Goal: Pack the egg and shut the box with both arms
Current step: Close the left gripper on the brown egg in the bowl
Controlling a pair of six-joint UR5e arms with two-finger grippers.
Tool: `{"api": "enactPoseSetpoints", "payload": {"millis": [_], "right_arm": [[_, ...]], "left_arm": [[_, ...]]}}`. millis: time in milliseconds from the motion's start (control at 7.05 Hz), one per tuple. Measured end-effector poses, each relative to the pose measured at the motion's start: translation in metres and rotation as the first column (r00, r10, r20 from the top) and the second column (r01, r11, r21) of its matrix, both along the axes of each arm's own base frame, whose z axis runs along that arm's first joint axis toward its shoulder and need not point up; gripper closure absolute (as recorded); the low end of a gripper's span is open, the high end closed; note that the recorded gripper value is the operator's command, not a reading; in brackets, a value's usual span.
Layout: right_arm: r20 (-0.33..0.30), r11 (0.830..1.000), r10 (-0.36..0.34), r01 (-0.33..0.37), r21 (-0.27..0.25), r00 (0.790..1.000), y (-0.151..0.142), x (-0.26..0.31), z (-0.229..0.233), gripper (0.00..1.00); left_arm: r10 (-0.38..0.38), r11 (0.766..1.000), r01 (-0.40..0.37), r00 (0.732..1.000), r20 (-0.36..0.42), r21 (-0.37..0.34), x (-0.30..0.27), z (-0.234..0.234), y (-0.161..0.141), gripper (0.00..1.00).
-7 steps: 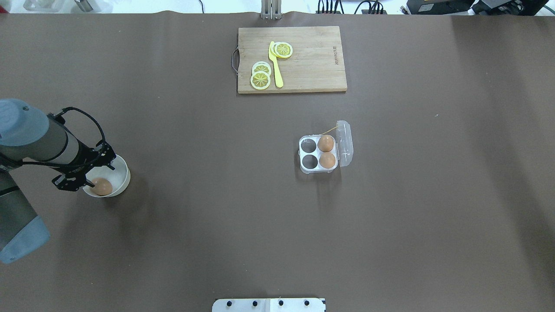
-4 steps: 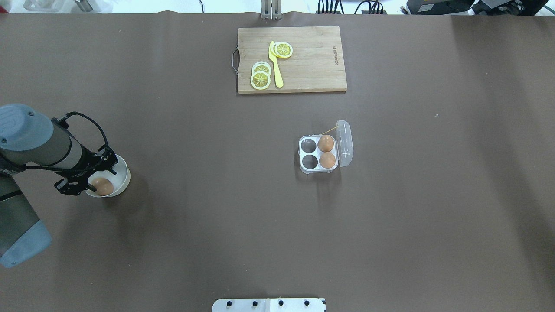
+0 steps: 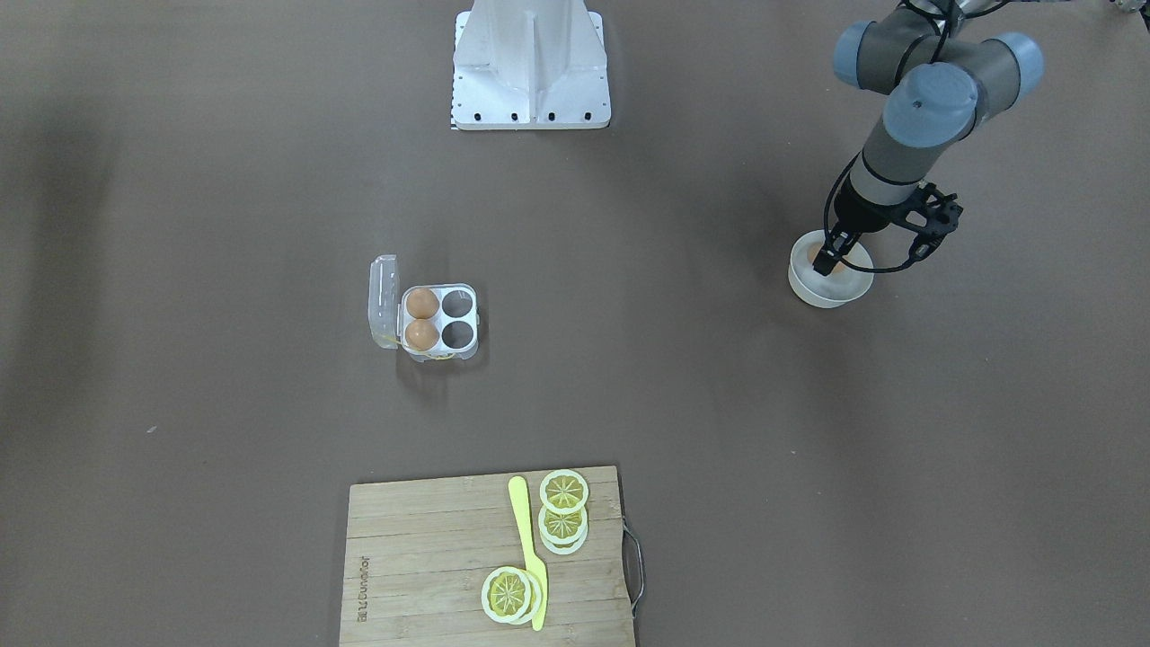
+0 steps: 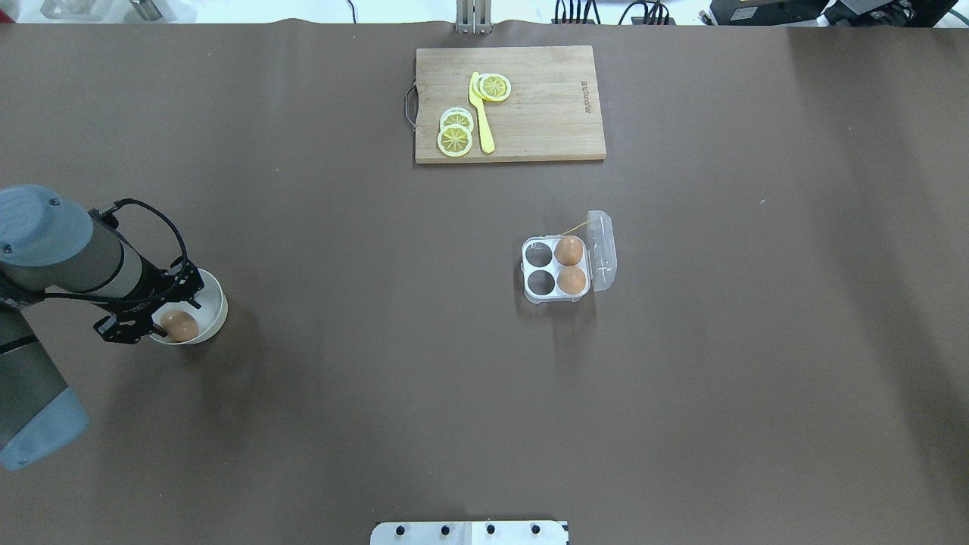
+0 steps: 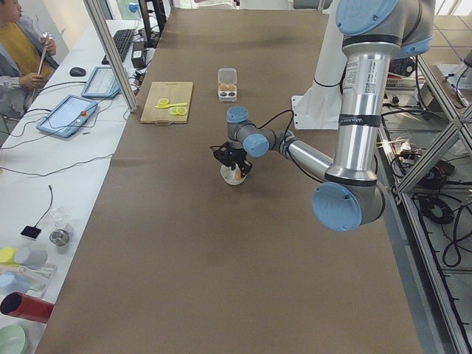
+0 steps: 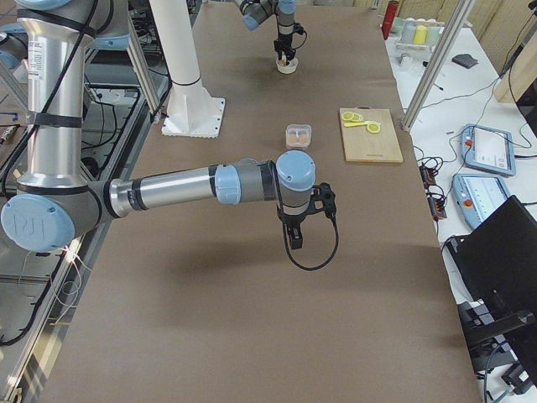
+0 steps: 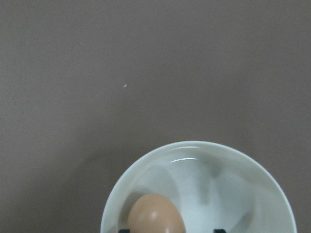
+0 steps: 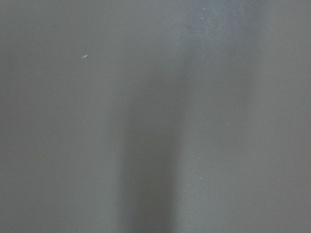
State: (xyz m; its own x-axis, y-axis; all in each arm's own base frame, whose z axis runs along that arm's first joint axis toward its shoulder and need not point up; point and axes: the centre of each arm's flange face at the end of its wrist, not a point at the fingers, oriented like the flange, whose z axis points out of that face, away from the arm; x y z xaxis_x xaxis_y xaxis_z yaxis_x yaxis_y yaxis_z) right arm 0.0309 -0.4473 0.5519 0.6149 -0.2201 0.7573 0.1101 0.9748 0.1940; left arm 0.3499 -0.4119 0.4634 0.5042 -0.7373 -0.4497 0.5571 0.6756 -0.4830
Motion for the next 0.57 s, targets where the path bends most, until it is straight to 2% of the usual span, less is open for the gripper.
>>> {"api": "enactPoseSetpoints", "payload": {"millis": [426, 568], "right_arm": [[0.000, 1.000, 0.000, 0.000, 0.001, 1.000, -0.0004, 0.0000, -0.0004, 0.00], [0.000, 1.000, 0.000, 0.000, 0.001, 1.000, -0.0004, 0.0000, -0.0005, 0.00]], "left_arm": [[0.007, 1.000, -0.007, 1.000, 0.002, -0.003, 0.0026, 0.0022, 0.0016, 0.38], [0.010, 1.000, -0.010, 1.000, 0.003, -0.005, 0.0044, 0.0037, 0.0026, 0.51]]}}
